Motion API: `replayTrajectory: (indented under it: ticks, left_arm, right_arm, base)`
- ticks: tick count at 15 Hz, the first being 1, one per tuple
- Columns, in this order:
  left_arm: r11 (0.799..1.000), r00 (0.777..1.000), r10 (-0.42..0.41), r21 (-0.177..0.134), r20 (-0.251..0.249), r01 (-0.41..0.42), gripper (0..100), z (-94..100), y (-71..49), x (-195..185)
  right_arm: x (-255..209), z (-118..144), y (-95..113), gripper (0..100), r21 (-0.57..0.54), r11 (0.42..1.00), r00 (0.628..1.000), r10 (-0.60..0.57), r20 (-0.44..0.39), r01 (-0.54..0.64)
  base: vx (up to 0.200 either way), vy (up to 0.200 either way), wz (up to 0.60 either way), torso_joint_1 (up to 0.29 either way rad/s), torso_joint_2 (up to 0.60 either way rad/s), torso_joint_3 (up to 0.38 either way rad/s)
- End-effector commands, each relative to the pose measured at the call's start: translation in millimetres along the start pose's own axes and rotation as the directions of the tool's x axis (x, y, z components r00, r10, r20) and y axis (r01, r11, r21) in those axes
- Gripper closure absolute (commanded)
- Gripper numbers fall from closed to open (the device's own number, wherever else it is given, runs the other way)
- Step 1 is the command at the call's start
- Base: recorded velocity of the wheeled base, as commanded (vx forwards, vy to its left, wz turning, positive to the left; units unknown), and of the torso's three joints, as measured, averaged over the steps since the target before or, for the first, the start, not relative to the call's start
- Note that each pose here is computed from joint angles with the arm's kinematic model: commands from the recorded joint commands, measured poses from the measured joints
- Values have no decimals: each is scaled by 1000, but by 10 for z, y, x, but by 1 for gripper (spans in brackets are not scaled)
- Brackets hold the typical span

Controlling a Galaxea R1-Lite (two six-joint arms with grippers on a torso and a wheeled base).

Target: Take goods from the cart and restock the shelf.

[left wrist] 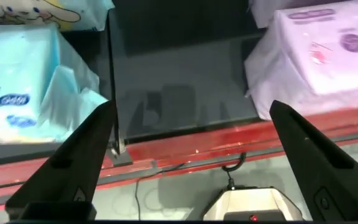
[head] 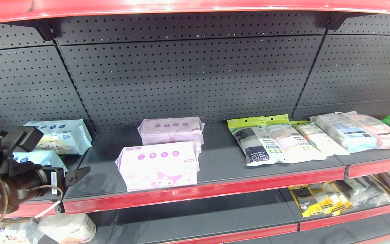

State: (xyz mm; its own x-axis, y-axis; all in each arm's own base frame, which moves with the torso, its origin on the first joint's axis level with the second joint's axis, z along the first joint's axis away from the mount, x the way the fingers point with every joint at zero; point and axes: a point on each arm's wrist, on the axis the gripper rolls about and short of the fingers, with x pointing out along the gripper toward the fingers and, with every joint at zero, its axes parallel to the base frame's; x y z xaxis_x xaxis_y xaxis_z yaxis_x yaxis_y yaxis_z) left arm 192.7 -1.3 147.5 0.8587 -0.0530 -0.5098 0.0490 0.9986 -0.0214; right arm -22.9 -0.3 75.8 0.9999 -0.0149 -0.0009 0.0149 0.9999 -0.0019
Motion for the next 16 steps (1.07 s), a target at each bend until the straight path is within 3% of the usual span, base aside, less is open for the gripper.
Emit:
replayTrajectory:
  ticks: [1,3,6,9,16]
  left_arm:
    - [1000,994,5,-1,-108,-6,0,-96,10,308]
    - [1000,990,-7,2,-141,7,0,-131,-21,382]
    - [998,988,-51,25,-144,55,0,-73,-138,488]
    - [997,987,-68,16,-148,71,0,-42,-198,577]
    - [998,987,-65,13,-147,68,0,-13,-200,733]
  right_arm:
    - [-1,0,0,0,0,1000,1000,0,1,0]
    - [-1,0,0,0,-1,1000,1000,0,1,0]
    - [-1,0,0,0,-1,1000,1000,0,1,0]
    - [-1,0,0,0,-1,1000,1000,0,1,0]
    - [-1,0,0,0,-1,1000,1000,0,1,0]
  base:
    - [0,0,0,0,0,0]
    - [0,0,0,0,0,0]
    - [0,0,0,0,0,0]
    - [0,0,0,0,0,0]
    - [0,0,0,0,0,0]
